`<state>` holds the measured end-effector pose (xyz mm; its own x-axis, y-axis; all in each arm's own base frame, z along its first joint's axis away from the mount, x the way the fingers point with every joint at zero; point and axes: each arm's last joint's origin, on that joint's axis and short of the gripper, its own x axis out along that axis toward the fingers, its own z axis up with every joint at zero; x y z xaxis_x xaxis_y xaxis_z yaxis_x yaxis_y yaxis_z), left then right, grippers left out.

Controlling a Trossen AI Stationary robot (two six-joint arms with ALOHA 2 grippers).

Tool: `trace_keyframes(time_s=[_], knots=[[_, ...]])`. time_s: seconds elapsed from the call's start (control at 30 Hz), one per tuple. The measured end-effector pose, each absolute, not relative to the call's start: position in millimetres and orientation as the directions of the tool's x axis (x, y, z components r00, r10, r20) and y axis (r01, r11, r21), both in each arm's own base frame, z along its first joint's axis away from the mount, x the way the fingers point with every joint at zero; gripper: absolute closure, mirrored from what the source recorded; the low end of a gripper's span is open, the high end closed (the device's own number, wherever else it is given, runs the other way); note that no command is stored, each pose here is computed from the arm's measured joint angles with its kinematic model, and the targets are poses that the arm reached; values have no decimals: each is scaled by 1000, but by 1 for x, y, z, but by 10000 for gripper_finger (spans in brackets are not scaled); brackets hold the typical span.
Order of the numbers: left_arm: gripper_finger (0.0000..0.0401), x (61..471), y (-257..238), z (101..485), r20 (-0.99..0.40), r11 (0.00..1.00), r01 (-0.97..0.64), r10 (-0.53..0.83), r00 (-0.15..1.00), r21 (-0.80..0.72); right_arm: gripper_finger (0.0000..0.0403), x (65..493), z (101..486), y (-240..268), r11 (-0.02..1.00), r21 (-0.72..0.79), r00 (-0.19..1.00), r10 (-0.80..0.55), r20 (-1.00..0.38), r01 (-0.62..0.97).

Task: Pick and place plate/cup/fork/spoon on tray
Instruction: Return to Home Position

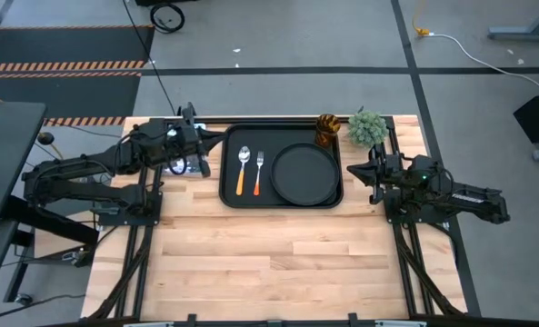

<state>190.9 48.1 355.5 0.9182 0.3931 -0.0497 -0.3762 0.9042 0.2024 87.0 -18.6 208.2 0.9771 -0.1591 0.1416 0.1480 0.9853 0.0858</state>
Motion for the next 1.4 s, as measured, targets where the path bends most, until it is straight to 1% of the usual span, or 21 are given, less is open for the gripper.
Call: trace_keyframes(time_s=[0.1,0.27,0.47,0.63,0.7,0.77,0.87,0.97,1.03,1.2,1.4], knots=[[387,191,48,355,-56,908,-376,392,918,187,380,87,208,-19,985,86,977,-159,142,148],[379,191,48,355,-58,921,-385,388,920,48,379,87,208,-19,985,86,977,-159,142,148],[383,191,48,354,-67,917,-392,388,919,-78,380,87,208,-19,985,86,977,-159,142,148],[381,194,44,348,-49,925,-370,367,929,-85,379,87,208,-19,985,86,977,-159,142,148],[381,193,39,337,-41,942,-328,326,945,-64,379,87,208,-19,985,86,977,-159,141,148],[382,188,33,329,24,967,-247,249,968,-69,380,87,208,-19,985,86,977,-159,141,148],[383,177,24,313,96,987,-145,151,984,-69,379,87,208,-19,985,86,977,-159,141,148],[381,162,12,291,132,998,-27,34,991,-57,379,87,208,-19,985,86,977,-159,142,148],[381,150,6,277,159,999,24,-16,987,-47,379,87,208,-19,985,86,977,-159,142,147],[383,126,-1,239,168,996,70,-61,984,-47,380,87,208,-19,985,86,977,-159,144,147],[381,107,-6,196,201,990,125,-109,974,-65,379,87,209,-19,985,86,976,-158,148,147]])
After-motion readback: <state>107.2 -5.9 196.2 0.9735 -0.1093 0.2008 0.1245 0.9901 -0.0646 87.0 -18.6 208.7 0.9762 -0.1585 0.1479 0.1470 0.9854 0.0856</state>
